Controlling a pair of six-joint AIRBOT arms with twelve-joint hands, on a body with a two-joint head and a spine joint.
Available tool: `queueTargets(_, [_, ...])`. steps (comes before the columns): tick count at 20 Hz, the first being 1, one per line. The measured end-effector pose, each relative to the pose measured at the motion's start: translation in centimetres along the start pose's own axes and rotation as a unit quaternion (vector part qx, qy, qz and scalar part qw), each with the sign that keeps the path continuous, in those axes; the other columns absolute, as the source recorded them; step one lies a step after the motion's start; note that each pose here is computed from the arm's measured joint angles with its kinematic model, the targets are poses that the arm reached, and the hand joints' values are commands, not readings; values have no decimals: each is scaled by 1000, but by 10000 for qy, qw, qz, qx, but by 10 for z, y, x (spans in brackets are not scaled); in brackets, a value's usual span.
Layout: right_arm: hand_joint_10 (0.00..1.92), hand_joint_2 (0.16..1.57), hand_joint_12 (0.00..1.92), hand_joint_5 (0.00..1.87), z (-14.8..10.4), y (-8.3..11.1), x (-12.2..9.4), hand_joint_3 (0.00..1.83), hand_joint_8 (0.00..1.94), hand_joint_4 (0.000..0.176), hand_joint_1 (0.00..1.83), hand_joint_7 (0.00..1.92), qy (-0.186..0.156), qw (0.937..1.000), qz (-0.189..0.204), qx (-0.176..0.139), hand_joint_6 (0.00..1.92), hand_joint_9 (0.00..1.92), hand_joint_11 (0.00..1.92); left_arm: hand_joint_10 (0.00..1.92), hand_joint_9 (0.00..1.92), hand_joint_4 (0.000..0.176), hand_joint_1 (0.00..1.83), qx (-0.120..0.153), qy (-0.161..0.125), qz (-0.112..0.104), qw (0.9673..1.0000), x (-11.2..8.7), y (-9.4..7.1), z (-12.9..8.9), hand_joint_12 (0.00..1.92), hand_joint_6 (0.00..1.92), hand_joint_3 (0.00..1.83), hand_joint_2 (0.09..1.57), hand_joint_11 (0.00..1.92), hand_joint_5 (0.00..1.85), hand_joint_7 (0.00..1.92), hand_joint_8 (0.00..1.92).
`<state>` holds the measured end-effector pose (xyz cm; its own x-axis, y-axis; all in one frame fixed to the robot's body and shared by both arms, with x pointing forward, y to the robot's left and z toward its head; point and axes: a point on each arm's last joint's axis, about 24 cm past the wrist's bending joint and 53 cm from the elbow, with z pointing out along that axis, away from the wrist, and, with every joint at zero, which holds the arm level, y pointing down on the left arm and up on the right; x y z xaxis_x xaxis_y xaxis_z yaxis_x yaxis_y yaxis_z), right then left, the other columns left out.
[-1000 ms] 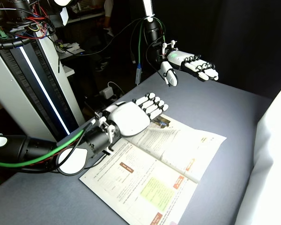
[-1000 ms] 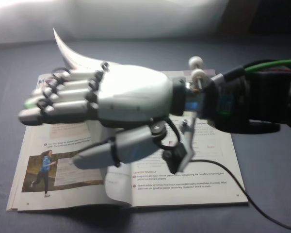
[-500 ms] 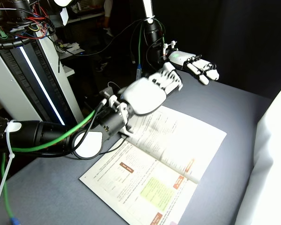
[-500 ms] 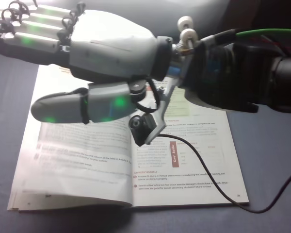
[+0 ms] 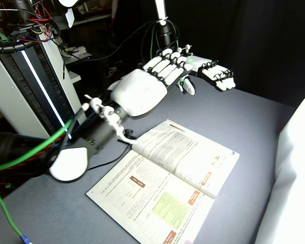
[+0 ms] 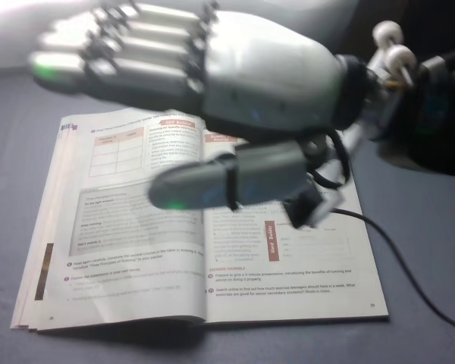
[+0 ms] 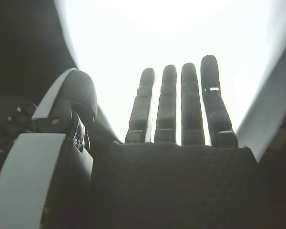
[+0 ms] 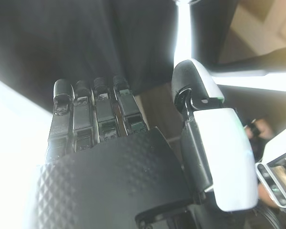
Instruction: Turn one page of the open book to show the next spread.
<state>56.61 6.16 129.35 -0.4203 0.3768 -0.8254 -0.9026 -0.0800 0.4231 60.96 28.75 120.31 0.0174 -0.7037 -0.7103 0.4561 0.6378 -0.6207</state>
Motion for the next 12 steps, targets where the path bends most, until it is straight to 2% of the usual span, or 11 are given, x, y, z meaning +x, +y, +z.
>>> queueTargets(2, [0,1335,361,1,-2,-7,15,0,0,0,0,0,147,9995,138,259,0,42,0,10,163,11,150,-1,1,-12,10000,0,-1,0,907,4,3,1465,0,163,174,1])
queueTargets(3, [2,1303,71,5,-10,-6,25,0,0,0,0,0,294,9989,170,330,1,46,0,10,163,11,150,83,40,-52,9999,4,-6,-1,907,4,3,1465,0,163,174,1])
queueTargets(4, [0,1265,13,0,-24,-7,32,0,0,0,0,0,407,9980,202,434,0,8,0,10,163,11,150,152,117,-56,9998,8,-10,-1,907,4,3,1465,0,163,174,1])
queueTargets(5, [0,1265,2,0,-45,-18,35,0,0,0,0,0,490,9959,216,728,0,1,0,10,163,11,150,150,148,-63,9998,9,-10,-1,906,4,3,1465,0,163,174,0])
queueTargets(6, [0,1287,0,0,-66,-33,32,0,0,0,0,0,504,9920,251,1127,0,0,0,1,32,18,169,110,121,-63,9998,8,-8,-1,538,0,0,1377,0,82,43,0])
queueTargets(7, [0,1306,0,0,-82,-42,26,0,0,0,0,0,452,9887,282,1401,0,0,0,0,6,36,209,105,115,-59,9999,8,-8,-1,278,0,0,1344,0,22,8,0])
queueTargets(8, [0,1307,0,0,-100,-51,20,0,0,0,0,0,420,9841,303,1700,0,0,0,0,0,42,282,129,133,-63,9998,9,-9,-2,121,0,0,1335,0,12,1,0])
queueTargets(9, [0,1307,0,0,-119,-56,13,0,0,0,48,0,346,9794,368,1955,0,0,0,0,0,46,349,220,208,-58,9995,12,-13,-2,25,0,0,1331,0,2,0,0])
queueTargets(10, [0,1315,0,0,-135,-60,10,1,0,0,32,0,321,9748,394,2171,0,0,0,0,0,56,278,297,324,-65,9990,18,-17,-3,11,0,0,1311,11,0,0,0])
queueTargets(11, [0,1327,0,0,-152,-66,10,6,0,0,2,0,289,9688,425,2426,0,0,0,0,0,33,267,338,412,-84,9985,23,-20,-3,2,0,0,1304,0,0,0,0])
queueTargets(12, [0,1327,0,0,-158,-68,10,6,0,0,2,0,271,9661,447,2528,0,0,0,0,0,33,267,353,455,-82,9983,25,-21,-4,2,0,0,1304,0,0,0,0])
